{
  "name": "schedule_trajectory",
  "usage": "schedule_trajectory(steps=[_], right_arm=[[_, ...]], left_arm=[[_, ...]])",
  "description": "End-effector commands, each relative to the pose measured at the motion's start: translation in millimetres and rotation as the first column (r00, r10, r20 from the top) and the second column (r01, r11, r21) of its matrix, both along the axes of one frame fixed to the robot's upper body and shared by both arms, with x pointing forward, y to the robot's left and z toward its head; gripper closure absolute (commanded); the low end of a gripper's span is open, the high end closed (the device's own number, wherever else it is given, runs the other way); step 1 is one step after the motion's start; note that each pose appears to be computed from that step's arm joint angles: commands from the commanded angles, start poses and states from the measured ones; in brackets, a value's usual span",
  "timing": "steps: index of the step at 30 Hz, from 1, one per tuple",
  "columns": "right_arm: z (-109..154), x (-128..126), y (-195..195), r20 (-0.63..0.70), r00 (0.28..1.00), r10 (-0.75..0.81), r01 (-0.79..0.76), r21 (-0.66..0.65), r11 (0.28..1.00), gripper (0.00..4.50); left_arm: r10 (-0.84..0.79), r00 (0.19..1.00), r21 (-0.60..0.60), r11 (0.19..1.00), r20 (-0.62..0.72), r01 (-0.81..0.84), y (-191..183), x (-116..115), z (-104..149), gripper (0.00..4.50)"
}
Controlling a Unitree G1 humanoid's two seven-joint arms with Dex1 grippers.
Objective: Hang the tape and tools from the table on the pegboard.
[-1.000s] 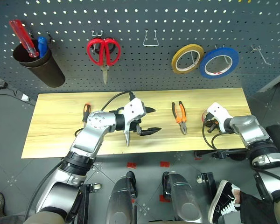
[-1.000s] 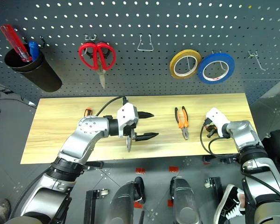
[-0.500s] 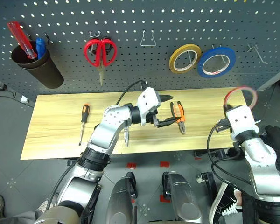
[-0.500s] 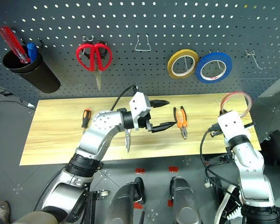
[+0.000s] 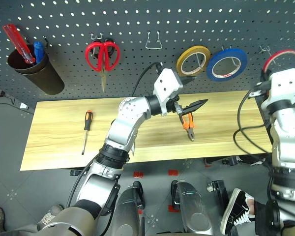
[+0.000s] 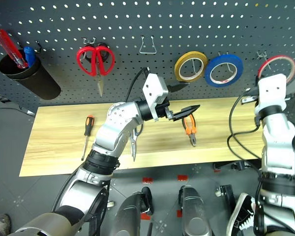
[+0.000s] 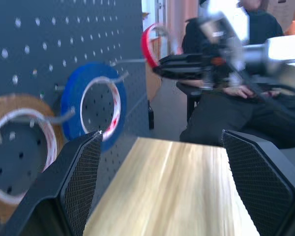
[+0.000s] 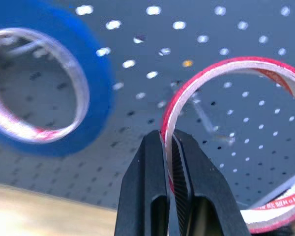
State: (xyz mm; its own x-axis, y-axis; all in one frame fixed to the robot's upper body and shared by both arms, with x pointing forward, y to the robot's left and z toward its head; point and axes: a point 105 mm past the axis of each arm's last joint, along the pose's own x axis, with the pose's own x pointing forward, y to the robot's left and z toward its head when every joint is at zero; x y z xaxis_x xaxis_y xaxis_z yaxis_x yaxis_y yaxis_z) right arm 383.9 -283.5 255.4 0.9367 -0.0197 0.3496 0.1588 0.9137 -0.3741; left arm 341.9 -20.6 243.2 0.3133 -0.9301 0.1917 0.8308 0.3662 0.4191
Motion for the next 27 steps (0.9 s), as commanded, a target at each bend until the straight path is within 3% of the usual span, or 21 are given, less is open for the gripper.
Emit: schedule_trajectory(steps=[1,6,13,16,20,24,27], right_arm=[[12,6,-8,0.03,0.997,0.075,-0.078,0.09,0.993,4.46],[8,15,-6,0.003,0.989,0.151,-0.147,0.224,0.963,4.46],[-31,-5,14,-0.095,0.986,0.139,-0.119,0.185,0.975,2.3],[-68,-26,44,-0.207,0.964,0.168,-0.119,0.23,0.966,1.33],[-99,-44,95,-0.341,0.904,0.259,-0.15,0.314,0.938,0.02],[-119,-49,141,-0.453,0.833,0.317,-0.135,0.39,0.911,0.02],[-135,-37,156,-0.578,0.788,0.211,-0.054,0.276,0.96,0.02]], left_arm=[[-0.016,0.999,-0.011,1.0,0.043,0.017,-5,-5,6,0.4],[0.003,0.999,-0.005,1.0,0.032,-0.003,0,-1,2,0.4],[0.054,0.999,0.066,0.996,0.007,-0.054,24,7,-19,0.4],[0.106,0.994,0.165,0.981,-0.039,-0.098,54,9,-47,0.4],[0.183,0.981,0.301,0.941,-0.065,-0.155,96,11,-75,0.4],[0.265,0.961,0.433,0.877,-0.073,-0.209,140,15,-94,0.4],[0.304,0.949,0.499,0.837,-0.081,-0.225,163,17,-102,0.4]])
